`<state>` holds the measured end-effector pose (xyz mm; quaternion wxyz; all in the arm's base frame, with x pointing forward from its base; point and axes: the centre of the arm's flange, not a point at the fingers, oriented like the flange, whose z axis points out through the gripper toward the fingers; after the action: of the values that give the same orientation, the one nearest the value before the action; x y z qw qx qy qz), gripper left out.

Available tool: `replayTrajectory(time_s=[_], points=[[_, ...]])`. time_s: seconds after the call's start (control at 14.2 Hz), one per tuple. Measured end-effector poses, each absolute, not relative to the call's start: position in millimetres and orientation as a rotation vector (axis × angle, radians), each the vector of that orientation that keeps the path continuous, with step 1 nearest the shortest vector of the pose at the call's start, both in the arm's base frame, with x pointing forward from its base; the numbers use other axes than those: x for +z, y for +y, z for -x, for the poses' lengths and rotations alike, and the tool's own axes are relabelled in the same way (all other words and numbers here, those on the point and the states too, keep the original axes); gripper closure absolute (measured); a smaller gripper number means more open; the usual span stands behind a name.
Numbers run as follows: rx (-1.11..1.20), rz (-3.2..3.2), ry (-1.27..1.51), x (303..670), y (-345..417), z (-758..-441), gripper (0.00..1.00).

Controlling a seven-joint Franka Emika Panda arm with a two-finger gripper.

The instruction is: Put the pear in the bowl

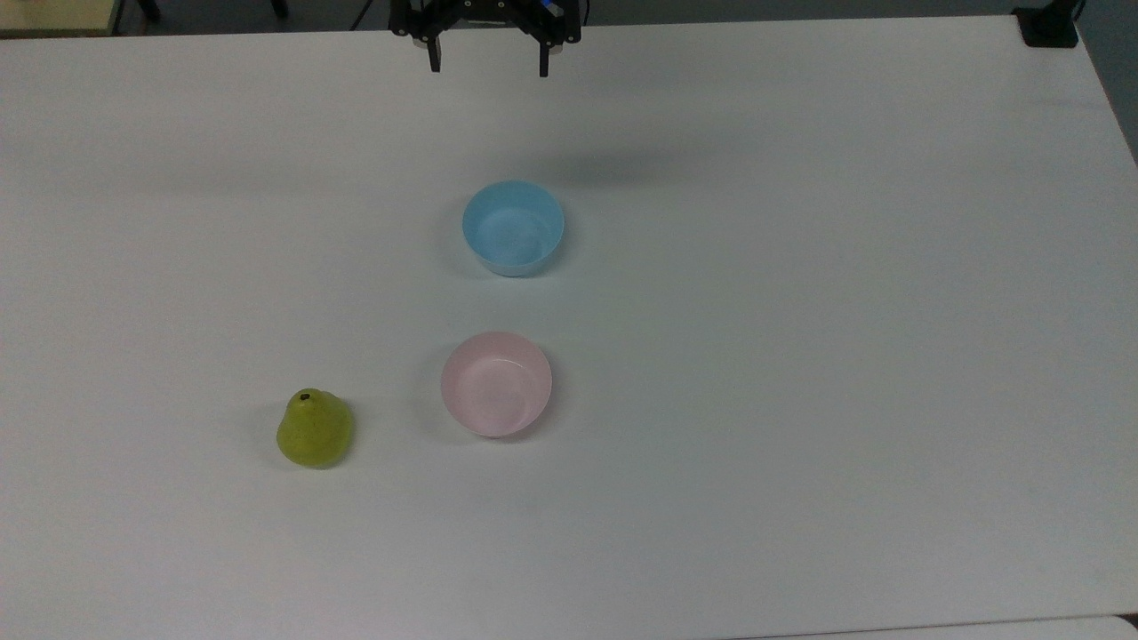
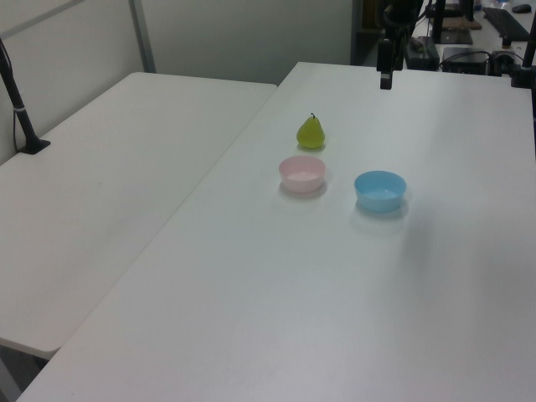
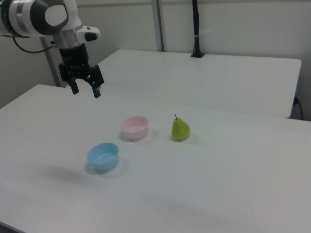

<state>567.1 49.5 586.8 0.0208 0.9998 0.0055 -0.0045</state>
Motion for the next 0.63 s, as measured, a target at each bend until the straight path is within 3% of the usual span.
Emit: replayTrajectory(time_s=[0.63], points=[[-0.027, -3.099, -0.002, 583.0, 41.9, -567.6, 0.0]])
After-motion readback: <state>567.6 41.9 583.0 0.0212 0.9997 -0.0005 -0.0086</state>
